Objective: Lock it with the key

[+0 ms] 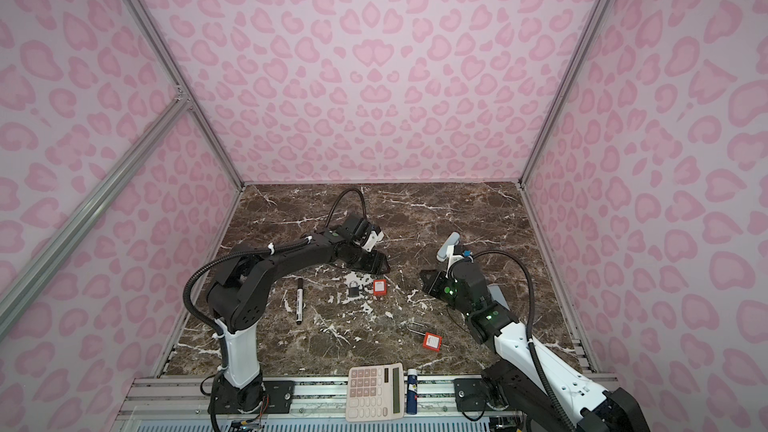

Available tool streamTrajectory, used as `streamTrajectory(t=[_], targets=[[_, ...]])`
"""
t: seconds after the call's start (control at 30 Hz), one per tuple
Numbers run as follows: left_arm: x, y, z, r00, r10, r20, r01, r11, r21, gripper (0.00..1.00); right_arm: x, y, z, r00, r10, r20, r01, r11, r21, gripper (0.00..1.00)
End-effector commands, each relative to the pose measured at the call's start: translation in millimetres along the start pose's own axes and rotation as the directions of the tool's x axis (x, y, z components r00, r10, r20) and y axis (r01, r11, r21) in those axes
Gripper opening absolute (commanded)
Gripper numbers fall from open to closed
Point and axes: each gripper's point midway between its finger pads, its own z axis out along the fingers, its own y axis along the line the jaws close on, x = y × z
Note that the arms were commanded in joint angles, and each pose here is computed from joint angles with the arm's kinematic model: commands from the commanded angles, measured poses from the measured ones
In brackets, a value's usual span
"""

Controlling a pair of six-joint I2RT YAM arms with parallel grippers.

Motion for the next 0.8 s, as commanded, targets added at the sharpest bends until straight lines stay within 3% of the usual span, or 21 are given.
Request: streamTrajectory(t=[0.0,0.33,0.77], targets=[[-16.6,-5.8,-17.6,0.996,0.012,0.085,-0.011,1.000,-0.008,0.71,3.4,-0.4,4.4,0.999,0.032,0.007,-0.032,0.999,-0.008,0.00],[-20.0,-20.0,-55.5,0.985,0.020,0.173,-0.022,1.000,0.009,0.71,28.1,-11.2,29.8,0.994,0.108,0.004,-0.108,0.994,0.019,0.00],[2.0,-20.3,-57.8,0.983,-0.038,0.180,0.028,0.998,0.058,0.70,34.1,-20.5,61.3,0.988,0.141,0.063,-0.145,0.987,0.074,0.00]])
